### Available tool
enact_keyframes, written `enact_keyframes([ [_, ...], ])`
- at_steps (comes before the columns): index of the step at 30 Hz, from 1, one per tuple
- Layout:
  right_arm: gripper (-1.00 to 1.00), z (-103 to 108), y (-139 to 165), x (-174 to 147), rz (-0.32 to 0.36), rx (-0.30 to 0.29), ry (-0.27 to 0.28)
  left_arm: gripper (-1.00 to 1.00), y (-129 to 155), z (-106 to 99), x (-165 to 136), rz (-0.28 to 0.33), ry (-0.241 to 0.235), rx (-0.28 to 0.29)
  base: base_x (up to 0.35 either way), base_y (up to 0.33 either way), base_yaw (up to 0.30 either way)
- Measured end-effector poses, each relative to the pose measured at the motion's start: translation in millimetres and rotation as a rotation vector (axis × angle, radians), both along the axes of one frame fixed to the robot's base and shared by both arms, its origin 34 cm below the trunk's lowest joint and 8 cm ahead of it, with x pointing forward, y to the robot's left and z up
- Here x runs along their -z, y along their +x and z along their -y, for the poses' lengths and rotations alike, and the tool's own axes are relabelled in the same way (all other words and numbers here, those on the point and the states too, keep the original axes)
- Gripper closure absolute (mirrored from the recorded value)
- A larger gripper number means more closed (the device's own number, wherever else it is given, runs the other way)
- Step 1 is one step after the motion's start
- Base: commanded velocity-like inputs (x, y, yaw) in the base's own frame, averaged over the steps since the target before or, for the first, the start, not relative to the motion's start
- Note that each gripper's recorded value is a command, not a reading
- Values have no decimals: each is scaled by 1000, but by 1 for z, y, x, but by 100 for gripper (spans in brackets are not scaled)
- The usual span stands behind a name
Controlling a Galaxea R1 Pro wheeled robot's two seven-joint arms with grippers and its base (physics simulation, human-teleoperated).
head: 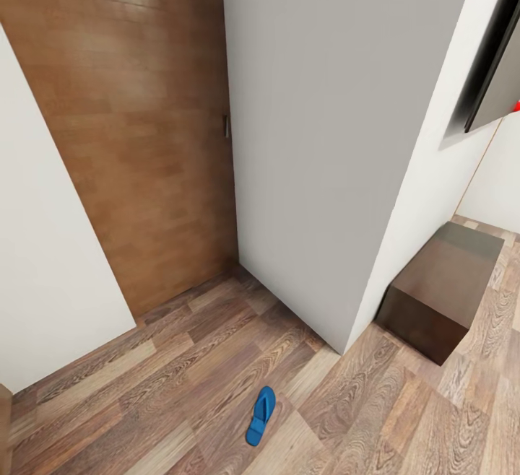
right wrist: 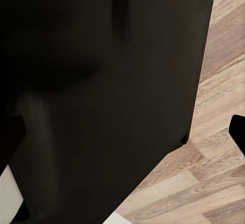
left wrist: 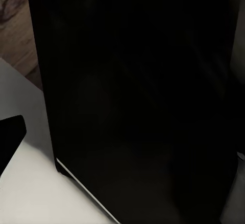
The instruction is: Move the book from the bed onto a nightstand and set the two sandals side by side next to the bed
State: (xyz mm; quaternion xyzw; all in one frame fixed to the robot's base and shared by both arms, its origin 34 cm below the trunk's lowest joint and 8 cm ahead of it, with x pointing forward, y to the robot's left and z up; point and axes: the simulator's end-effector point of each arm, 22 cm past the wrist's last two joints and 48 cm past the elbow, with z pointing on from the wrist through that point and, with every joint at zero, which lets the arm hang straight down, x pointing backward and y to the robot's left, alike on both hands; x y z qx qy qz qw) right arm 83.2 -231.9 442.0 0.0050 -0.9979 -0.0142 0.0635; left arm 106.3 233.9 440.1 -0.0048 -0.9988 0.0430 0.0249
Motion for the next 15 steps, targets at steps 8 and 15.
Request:
enact_keyframes([
  [8, -100, 0, 0, 0, 0, 0, 0, -100, 1, 0, 0, 2, 1, 0, 1, 2, 4],
  [15, -100, -1, -1, 0, -3, 0, 1, -100, 1, 0, 0, 2, 0, 0, 0, 0, 96],
])
